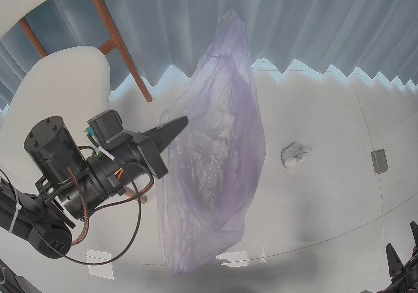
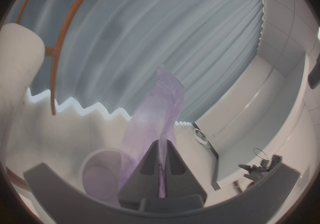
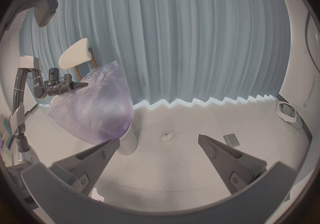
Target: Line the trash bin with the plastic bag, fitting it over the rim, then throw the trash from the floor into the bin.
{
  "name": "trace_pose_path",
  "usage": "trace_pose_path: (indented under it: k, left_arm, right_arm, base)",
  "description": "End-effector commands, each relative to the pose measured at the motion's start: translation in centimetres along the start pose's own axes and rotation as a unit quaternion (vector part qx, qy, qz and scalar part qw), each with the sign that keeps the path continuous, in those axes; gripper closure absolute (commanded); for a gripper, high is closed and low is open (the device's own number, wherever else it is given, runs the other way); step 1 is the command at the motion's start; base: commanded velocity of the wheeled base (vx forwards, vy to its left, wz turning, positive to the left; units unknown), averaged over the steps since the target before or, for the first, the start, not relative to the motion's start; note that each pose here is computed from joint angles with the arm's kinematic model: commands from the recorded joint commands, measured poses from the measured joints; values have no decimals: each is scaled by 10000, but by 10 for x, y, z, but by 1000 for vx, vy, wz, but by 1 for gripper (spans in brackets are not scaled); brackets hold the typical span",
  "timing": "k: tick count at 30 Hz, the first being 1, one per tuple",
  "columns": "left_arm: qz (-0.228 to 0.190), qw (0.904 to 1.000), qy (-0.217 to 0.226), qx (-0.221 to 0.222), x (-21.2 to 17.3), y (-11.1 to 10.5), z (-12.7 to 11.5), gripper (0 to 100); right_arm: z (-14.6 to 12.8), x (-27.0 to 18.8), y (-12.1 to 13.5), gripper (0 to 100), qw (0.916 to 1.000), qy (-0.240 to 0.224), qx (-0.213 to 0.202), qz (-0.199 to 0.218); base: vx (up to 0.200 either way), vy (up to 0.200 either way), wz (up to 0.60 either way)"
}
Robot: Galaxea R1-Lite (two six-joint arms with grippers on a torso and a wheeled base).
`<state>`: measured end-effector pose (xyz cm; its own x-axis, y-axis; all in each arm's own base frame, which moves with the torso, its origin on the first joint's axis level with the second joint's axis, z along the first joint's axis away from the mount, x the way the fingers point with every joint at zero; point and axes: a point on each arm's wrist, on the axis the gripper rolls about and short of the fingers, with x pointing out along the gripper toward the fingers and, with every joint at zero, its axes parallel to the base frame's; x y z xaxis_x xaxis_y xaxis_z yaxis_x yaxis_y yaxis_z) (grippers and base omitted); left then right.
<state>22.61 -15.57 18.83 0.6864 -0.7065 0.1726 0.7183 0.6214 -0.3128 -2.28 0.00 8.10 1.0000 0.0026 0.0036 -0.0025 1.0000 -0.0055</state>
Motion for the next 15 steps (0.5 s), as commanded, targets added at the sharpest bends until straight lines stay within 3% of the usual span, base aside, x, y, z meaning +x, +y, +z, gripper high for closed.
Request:
trace_pose_path:
  k: [1,7,13,15]
  left_arm:
    - [622,9972,-297,297,-5,11,29,100]
    - [769,9945,469,542,-24,2,21,100]
    - [980,9924,367,647,-25,6,25,100]
    - [1230,9888,194,826,-28,13,34,100]
  right_arm:
    - [-5,0,0,0,10000,3,-3,3]
    - [-5,0,0,0,10000,3,-3,3]
    - [-5,0,0,0,10000,3,-3,3]
    - [-5,0,0,0,10000,3,-3,3]
  base:
    - [0,0,0]
    - [0,0,0]
    - [0,0,0]
    - [0,0,0]
